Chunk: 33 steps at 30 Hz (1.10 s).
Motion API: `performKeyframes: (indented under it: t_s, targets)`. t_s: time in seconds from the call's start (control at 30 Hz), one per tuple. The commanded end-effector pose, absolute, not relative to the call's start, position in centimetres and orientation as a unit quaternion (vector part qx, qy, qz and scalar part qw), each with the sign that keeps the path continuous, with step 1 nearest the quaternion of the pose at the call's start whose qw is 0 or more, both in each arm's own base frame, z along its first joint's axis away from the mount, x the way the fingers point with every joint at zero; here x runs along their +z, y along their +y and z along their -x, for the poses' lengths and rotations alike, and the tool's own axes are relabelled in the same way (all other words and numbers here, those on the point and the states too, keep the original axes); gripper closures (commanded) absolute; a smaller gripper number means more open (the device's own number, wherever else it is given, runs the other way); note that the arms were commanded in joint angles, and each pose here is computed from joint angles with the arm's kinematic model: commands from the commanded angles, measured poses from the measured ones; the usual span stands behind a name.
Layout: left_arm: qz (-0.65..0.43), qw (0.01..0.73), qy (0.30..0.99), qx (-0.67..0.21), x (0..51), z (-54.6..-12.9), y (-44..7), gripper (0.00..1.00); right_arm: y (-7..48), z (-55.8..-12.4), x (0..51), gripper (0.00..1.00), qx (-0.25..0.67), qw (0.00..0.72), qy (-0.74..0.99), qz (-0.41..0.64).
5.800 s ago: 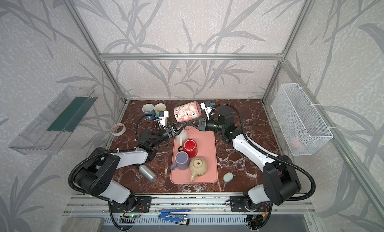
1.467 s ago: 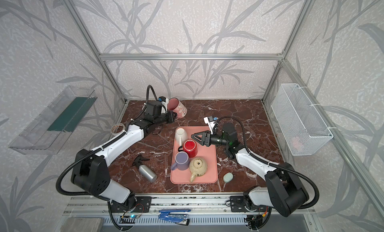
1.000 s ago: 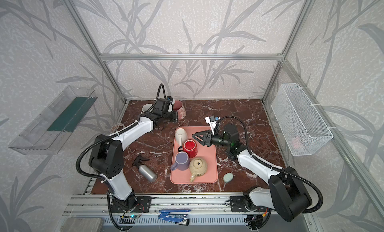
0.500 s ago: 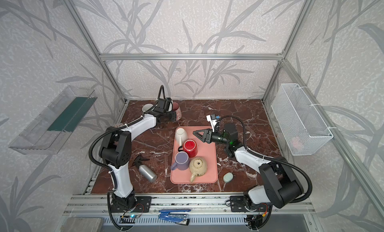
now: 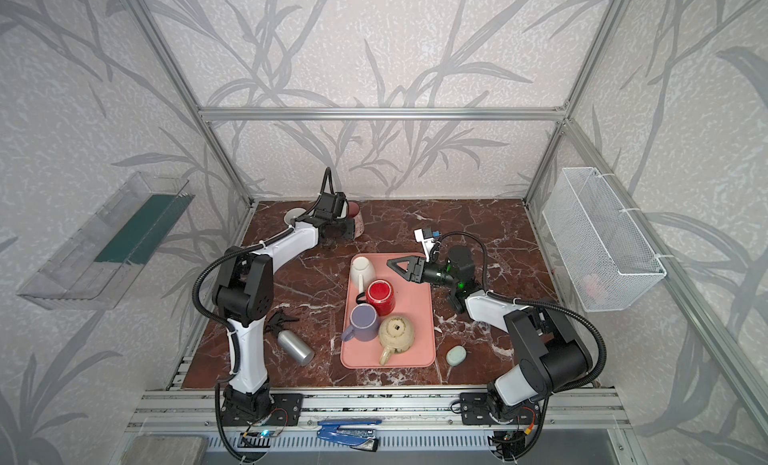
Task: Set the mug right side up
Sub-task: 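Lower the pink ghost mug beside the light green mug and open the left gripper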
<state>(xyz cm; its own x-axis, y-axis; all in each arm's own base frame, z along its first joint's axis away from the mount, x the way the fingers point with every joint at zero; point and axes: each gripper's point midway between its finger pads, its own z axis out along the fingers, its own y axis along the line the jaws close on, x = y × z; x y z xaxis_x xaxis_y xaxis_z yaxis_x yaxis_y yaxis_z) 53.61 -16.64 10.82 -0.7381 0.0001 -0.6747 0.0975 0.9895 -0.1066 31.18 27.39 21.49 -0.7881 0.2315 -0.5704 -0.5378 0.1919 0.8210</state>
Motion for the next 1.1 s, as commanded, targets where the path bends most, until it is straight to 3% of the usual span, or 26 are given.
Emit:
performKeyframes:
  t_s: [0.0, 0.63, 0.8, 0.97, 1.07]
  targets:
    - [-0.02, 0.419, 0.906, -0.057, 15.0, -55.8, -16.4, 1.0, 27.3, -31.0, 22.3, 0.54, 0.635, 0.316, 0.694, 0.121]
    - [-0.01, 0.392, 0.919, -0.037, 13.0, -55.2, -15.5, 0.98, 27.2, -31.0, 22.0, 0.53, 0.633, 0.317, 0.696, 0.119]
    - [-0.009, 0.394, 0.919, -0.035, 13.1, -54.8, -15.3, 0.77, 27.1, -31.0, 22.0, 0.53, 0.631, 0.317, 0.698, 0.119]
    - [-0.007, 0.397, 0.917, -0.033, 13.4, -54.5, -15.1, 0.63, 27.0, -30.9, 22.0, 0.52, 0.62, 0.32, 0.706, 0.12]
    - [-0.008, 0.398, 0.917, -0.033, 13.8, -54.3, -15.1, 0.44, 26.7, -30.9, 21.9, 0.5, 0.606, 0.323, 0.718, 0.117]
